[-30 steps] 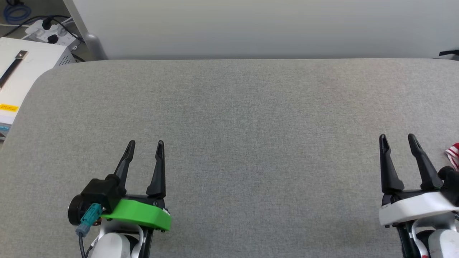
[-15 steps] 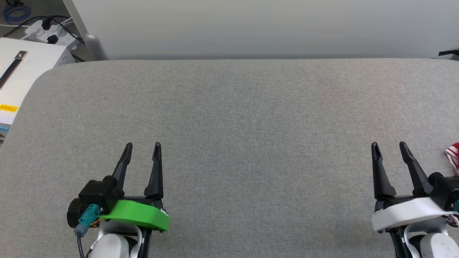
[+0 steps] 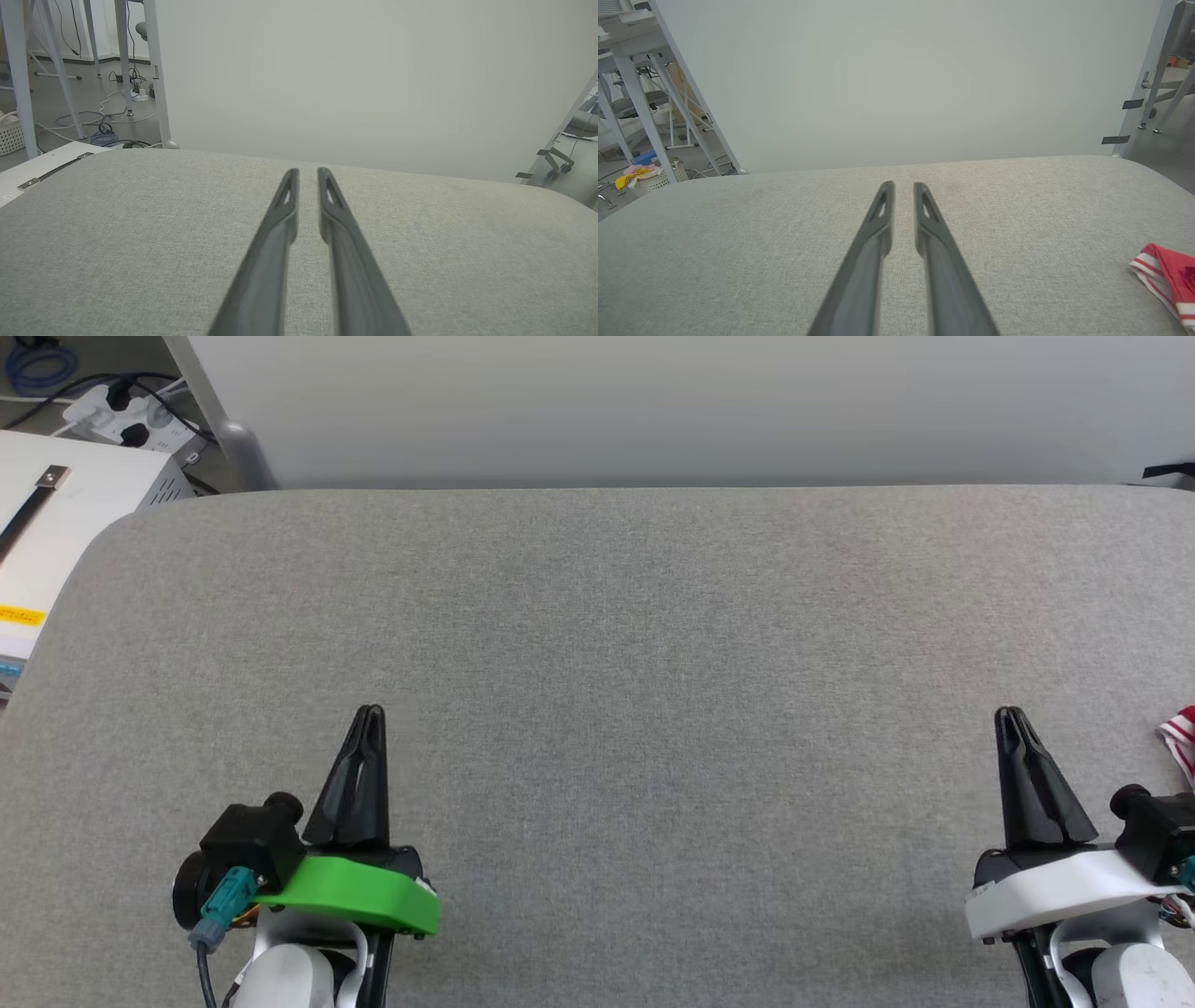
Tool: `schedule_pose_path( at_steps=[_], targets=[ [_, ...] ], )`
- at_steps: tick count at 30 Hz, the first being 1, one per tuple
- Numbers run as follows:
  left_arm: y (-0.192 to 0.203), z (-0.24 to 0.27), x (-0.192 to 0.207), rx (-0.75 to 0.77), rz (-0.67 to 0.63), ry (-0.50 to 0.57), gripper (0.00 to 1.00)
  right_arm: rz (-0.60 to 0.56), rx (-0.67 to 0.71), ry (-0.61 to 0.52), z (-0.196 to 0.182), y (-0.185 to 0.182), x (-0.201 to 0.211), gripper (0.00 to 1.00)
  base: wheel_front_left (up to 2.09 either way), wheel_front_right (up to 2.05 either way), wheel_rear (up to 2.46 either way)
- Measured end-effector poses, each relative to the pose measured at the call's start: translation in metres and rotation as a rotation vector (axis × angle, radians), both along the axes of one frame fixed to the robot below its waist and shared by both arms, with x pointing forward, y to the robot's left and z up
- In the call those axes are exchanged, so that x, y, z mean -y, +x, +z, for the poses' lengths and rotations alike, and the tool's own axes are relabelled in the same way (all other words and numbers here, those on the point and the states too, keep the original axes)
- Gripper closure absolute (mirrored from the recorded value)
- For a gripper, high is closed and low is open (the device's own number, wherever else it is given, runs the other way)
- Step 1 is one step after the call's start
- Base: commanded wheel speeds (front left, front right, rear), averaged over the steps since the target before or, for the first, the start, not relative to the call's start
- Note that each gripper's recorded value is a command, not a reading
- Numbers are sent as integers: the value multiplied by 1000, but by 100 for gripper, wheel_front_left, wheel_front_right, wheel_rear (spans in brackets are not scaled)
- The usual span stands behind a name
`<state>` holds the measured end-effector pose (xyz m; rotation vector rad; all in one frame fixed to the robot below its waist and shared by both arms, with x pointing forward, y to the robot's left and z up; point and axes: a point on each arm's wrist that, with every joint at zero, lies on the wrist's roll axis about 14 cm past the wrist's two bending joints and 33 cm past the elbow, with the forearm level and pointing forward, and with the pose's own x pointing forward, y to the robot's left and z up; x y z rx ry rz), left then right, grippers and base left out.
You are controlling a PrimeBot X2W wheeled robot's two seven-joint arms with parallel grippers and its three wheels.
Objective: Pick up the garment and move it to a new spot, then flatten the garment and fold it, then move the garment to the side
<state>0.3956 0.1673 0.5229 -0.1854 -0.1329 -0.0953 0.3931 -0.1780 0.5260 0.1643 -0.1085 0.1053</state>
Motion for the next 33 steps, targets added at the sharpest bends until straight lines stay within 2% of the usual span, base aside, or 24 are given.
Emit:
schedule_pose_path(
  at_steps=[33],
  targets=[
    [-1,7,1,-15,7,60,100,10,-19,-52,2,-4,-5,100,0,0,0]
  ],
)
